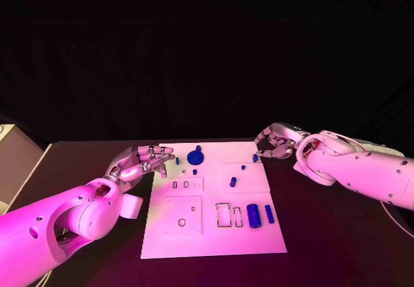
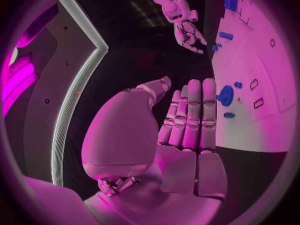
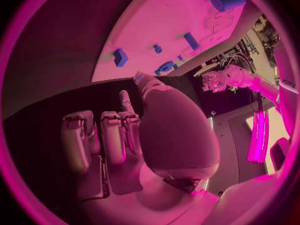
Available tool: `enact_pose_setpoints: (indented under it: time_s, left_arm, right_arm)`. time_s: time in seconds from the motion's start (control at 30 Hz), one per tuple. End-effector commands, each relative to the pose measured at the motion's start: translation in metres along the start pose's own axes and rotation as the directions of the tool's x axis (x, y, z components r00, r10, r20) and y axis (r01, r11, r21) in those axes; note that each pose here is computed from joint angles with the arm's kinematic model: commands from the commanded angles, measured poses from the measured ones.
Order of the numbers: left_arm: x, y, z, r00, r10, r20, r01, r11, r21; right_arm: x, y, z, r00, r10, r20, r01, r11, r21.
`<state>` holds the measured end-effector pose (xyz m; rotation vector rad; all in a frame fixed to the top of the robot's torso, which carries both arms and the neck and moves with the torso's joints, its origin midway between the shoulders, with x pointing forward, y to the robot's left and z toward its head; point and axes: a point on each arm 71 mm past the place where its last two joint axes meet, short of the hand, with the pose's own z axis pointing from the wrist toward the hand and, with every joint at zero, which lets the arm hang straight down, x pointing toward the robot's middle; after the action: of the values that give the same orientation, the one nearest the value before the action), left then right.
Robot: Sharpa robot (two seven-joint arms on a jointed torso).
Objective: Assemble the parts on the task board
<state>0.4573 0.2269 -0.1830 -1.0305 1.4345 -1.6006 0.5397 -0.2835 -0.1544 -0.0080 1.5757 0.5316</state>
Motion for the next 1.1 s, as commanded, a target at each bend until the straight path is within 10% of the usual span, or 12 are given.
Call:
enact_pose_setpoints:
  time_s: [0.03,1.1]
  left_arm:
    - [0.0023,-0.0002,-0.0001,1.000,-0.003,-0.025,0.003,1.000,0.011]
    - [-0.0012,0.0010,-0.0006,1.000,0.001,-0.012,-0.001,1.000,0.011]
  right_arm:
    - [0.005,-0.002,-0.002,0.999,0.009,-0.039,-0.010,1.000,-0.024]
    - [0.035,-0.008,0.003,0.997,0.016,-0.081,-0.012,0.999,0.047]
